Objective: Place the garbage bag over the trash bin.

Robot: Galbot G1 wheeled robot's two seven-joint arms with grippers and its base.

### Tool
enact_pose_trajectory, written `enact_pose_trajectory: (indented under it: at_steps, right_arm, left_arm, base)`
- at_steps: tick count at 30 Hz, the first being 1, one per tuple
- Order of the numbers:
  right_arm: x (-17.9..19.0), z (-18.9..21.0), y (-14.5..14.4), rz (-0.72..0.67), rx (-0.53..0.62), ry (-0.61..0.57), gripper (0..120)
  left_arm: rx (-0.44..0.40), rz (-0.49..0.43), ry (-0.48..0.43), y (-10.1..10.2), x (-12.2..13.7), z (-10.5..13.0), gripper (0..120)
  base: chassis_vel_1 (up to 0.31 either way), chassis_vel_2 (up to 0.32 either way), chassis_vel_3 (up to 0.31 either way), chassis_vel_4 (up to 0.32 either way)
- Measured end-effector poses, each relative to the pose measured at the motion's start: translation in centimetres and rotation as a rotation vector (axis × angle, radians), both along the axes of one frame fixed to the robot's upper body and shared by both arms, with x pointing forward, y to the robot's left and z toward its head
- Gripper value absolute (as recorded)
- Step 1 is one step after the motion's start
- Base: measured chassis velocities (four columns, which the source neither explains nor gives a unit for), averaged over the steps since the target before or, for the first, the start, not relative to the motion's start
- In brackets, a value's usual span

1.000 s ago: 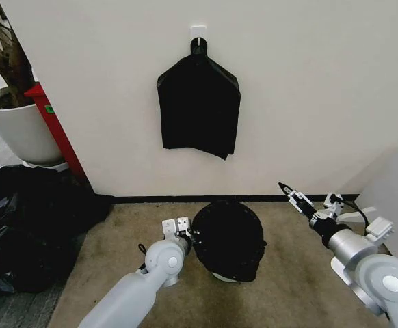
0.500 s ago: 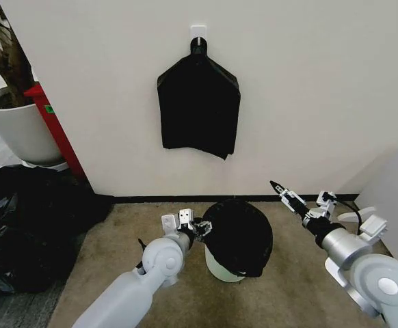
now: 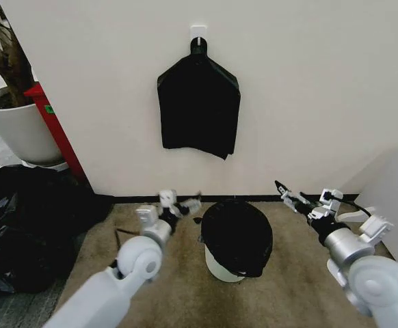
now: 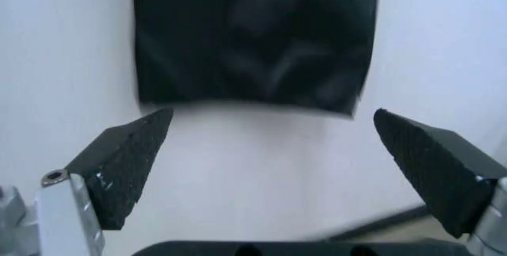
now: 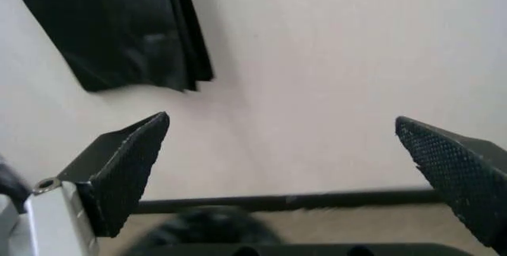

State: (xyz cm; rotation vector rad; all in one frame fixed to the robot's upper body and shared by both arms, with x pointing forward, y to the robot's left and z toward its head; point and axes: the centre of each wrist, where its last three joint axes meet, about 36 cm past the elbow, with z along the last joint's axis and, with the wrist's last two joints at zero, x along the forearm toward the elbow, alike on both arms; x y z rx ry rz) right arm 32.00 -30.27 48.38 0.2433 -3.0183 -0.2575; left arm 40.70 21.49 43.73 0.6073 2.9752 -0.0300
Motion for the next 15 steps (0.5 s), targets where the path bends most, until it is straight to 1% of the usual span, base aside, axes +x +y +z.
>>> enact_pose_trajectory:
  at_steps: [1,2,3,4,5,6,7,8,10,11,13,14,15]
  right_arm:
    - [0.0,0.0,0.0,0.000,0.000,0.000,100]
    - [-0.3,-1.4,0.2,-0.009,-0.058,-0.025,100]
    - [-0.4,-1.6,0.3,-0.011,-0.065,-0.028,100]
    - [-1.6,-3.4,1.0,-0.033,-0.115,-0.054,100]
    - [-2.7,-4.5,1.6,-0.051,-0.129,-0.064,100]
    - [-4.1,-5.4,2.4,-0.064,-0.122,-0.071,100]
    - [-5.5,-6.0,3.0,-0.070,-0.106,-0.065,100]
    - [-5.5,-6.0,3.0,-0.070,-0.106,-0.065,100]
    - [-8.2,-6.1,4.2,-0.085,-0.071,-0.071,100]
    - [-9.6,-5.8,4.8,-0.089,-0.059,-0.078,100]
    - [-11.5,-5.3,5.5,-0.092,-0.056,-0.093,100]
    - [-11.9,-5.0,5.8,-0.092,-0.056,-0.104,100]
    - [-11.9,-5.0,5.8,-0.092,-0.056,-0.104,100]
  left_arm:
    - [0.000,0.000,0.000,0.0,0.0,0.0,100]
    - [0.043,-0.028,-0.018,1.2,-1.1,-1.2,100]
    - [0.046,-0.031,-0.016,1.3,-1.4,-1.4,100]
    - [0.051,-0.020,-0.002,2.9,-3.5,-3.0,100]
    - [0.053,0.012,-0.014,4.2,-4.5,-3.1,100]
    - [0.056,0.044,-0.016,5.4,-6.2,-3.4,100]
    - [0.053,0.056,-0.010,5.7,-7.7,-3.6,100]
    - [0.053,0.056,-0.010,5.7,-7.7,-3.6,100]
    - [0.044,0.075,0.038,5.5,-11.9,-3.9,100]
    - [0.035,0.091,0.060,4.9,-14.1,-3.5,100]
    - [0.014,0.127,0.086,3.6,-17.7,-2.3,100]
    - [0.003,0.145,0.102,3.1,-19.1,-2.0,100]
    - [0.003,0.145,0.102,3.1,-19.1,-2.0,100]
  base:
    - [0.000,0.000,0.000,0.000]
    - [0.000,0.000,0.000,0.000]
    - [0.000,0.000,0.000,0.000]
    - [0.000,0.000,0.000,0.000]
    - [0.000,0.000,0.000,0.000]
    - [0.000,0.000,0.000,0.000]
    - [0.000,0.000,0.000,0.000]
    - [0.000,0.000,0.000,0.000]
    - [0.000,0.000,0.000,0.000]
    - [0.000,0.000,0.000,0.000]
    - [0.000,0.000,0.000,0.000]
    - [0.000,0.000,0.000,0.000]
    - [0.000,0.000,0.000,0.000]
